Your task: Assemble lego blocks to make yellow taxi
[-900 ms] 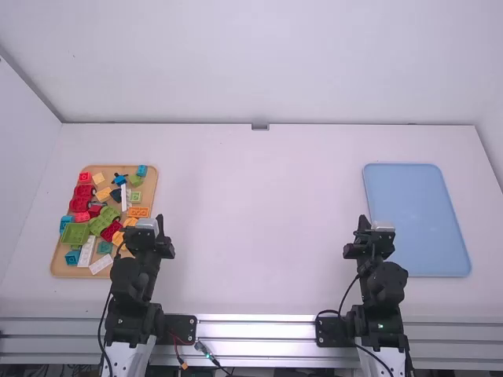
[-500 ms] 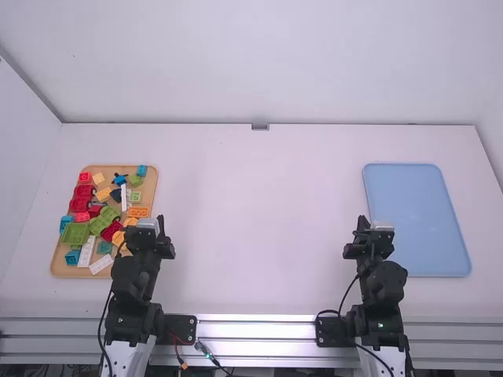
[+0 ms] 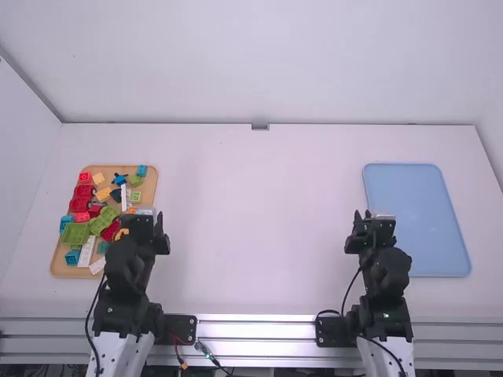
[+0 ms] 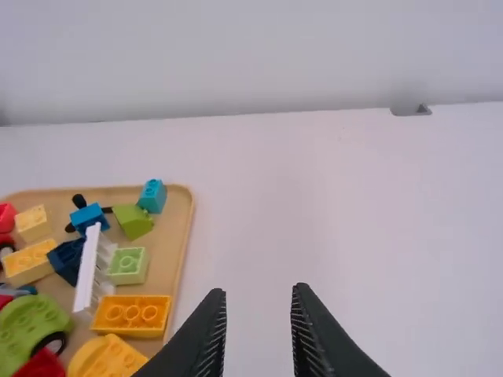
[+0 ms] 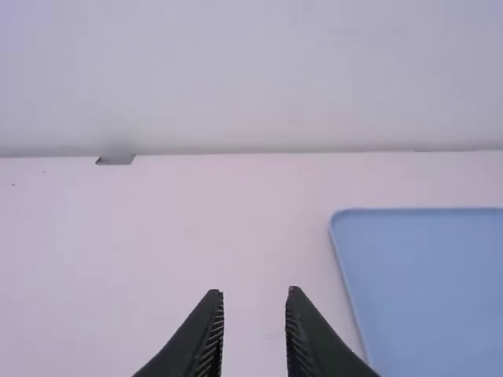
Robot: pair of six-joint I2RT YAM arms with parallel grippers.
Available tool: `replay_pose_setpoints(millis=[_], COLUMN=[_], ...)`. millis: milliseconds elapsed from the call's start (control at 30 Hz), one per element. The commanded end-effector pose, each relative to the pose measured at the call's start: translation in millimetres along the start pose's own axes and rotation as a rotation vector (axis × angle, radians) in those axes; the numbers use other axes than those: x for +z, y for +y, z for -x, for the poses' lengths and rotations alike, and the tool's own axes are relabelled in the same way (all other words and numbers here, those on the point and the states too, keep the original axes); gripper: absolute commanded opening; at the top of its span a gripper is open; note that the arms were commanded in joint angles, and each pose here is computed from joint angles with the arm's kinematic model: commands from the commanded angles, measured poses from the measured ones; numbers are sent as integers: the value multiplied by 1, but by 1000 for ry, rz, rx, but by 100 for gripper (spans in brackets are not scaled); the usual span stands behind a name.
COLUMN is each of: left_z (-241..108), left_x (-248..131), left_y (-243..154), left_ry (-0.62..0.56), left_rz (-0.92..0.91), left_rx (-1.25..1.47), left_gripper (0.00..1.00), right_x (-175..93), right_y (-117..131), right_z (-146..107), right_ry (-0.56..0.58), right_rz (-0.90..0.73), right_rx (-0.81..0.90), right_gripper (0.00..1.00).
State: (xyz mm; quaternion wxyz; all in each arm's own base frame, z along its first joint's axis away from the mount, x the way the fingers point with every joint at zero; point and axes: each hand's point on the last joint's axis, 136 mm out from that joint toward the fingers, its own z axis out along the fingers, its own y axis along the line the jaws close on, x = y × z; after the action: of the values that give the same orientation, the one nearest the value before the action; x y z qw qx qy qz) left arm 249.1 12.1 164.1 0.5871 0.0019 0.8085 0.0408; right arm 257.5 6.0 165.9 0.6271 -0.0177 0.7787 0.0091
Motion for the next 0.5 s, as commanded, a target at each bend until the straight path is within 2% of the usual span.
replay_pose_setpoints(millis=[0,233,467], left_z=[16,25,22], left_x=[-1,7,24], left_y=[13,30,58], left_ry=[13,165,404], left_rz=[53,77,93], left_rx=[42,143,303], left_gripper=[28,41,55], right_x=[1,14,34], right_y=[3,8,21], right_z=[20,36,57], right_ry=[-12,33,60], right_rz=[14,42,92], right_rx=[-9,-18,-45], right_gripper=[28,41,55])
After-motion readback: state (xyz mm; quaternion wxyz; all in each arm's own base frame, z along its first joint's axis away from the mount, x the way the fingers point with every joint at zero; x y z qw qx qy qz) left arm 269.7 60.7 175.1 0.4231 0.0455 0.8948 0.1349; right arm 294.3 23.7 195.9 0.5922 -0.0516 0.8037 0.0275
